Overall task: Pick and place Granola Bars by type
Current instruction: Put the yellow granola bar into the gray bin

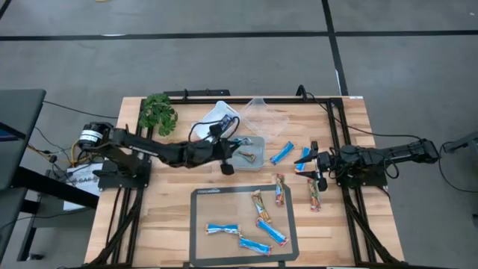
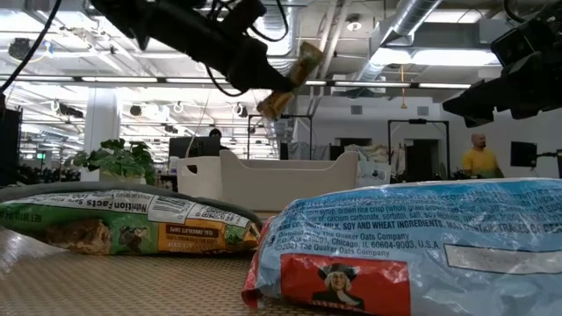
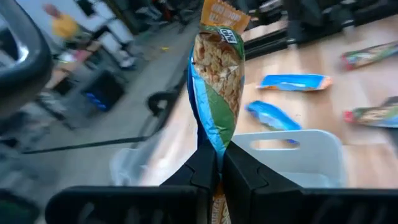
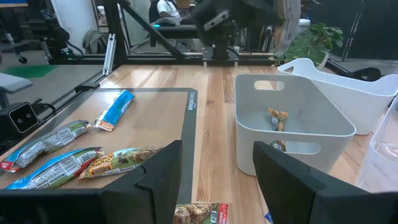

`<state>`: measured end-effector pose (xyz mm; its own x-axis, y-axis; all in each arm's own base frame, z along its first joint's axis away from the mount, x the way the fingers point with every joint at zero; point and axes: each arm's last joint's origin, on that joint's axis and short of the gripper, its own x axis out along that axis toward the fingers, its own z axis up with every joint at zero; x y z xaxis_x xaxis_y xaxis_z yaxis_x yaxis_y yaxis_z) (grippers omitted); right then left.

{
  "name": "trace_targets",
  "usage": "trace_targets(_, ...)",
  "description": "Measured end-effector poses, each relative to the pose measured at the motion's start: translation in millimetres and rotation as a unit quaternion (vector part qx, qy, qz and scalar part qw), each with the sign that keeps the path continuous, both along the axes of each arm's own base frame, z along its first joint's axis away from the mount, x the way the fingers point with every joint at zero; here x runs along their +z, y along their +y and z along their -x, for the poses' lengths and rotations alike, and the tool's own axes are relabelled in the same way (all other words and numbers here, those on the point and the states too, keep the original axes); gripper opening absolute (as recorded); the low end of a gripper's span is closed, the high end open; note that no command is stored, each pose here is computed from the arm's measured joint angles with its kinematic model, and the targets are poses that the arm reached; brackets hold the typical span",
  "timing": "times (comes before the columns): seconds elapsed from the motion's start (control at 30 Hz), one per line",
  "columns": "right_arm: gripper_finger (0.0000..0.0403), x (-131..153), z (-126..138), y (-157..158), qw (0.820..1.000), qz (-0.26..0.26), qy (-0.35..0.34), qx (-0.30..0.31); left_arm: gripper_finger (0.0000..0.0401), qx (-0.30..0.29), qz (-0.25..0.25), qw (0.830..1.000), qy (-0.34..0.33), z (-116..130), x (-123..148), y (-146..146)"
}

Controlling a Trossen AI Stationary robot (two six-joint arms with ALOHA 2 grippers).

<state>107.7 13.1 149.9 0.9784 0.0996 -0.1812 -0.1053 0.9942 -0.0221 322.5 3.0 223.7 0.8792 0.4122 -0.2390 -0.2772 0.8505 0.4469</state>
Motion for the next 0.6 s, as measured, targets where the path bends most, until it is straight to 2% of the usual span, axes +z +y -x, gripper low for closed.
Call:
trace_targets(0.1,0.0191,0,0,0,1.0,0.0,0.0,0.0,0.001,-0.017,0.028,0.999,0.031,-6,-1,10)
trace_targets(0.2,0.0191,0,0,0,1.0,0.0,0.0,0.0,0.0005,-0.005,0.044,0.994,0.099,-14,-2,21)
trace_targets(0.43,0.0191,0,0,0,1.0,0.0,0.0,0.0,0.0013,0.009,0.061,0.973,0.224,-31,-9,36)
trace_targets(0.6,0.0191,0,0,0,1.0,0.0,0.0,0.0,0.0021,-0.005,0.077,0.963,0.259,-40,-25,40)
